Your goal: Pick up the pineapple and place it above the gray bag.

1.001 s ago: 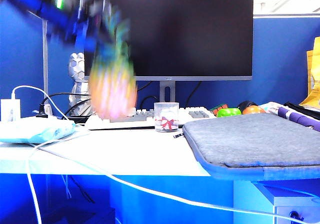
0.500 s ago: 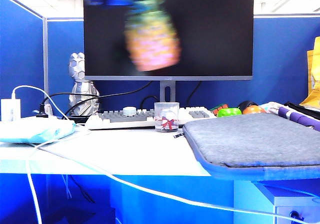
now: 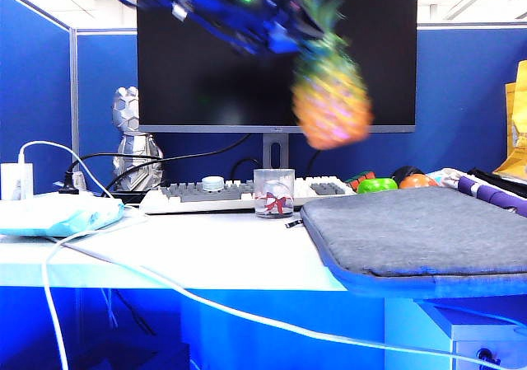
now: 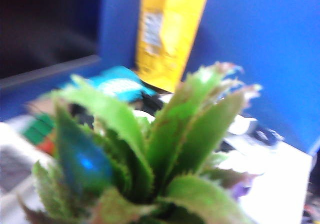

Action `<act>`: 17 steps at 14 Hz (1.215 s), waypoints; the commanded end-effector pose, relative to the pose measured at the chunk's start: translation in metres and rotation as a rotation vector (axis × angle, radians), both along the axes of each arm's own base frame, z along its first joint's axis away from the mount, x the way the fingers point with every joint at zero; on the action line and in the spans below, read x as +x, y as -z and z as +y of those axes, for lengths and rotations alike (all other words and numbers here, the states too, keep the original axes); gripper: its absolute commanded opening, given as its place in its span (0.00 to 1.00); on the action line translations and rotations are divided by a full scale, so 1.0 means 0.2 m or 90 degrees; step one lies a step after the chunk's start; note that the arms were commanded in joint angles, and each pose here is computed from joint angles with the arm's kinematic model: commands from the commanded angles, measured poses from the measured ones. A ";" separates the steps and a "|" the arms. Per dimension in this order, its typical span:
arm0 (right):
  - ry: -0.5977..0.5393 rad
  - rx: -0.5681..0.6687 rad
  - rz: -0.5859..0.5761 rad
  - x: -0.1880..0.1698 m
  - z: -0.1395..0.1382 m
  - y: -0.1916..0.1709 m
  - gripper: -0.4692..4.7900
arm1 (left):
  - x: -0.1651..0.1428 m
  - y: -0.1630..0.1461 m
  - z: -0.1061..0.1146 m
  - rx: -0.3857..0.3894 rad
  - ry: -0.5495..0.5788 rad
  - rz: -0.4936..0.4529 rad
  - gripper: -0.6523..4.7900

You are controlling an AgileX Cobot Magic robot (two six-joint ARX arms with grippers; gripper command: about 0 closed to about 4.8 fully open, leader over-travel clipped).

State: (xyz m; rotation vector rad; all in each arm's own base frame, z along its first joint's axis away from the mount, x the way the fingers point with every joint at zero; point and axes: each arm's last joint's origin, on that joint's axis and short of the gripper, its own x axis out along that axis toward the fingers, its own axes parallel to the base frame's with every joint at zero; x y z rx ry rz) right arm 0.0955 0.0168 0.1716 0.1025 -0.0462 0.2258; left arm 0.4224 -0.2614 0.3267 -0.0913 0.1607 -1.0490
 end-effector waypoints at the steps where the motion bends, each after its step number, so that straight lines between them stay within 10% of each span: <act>1: -0.001 0.005 -0.011 0.00 0.00 0.00 0.08 | -0.02 0.03 -0.14 -0.021 0.050 -0.013 0.11; 17: -0.001 0.005 -0.013 0.00 0.00 0.00 0.08 | -0.13 0.43 -0.47 0.133 0.107 0.009 0.11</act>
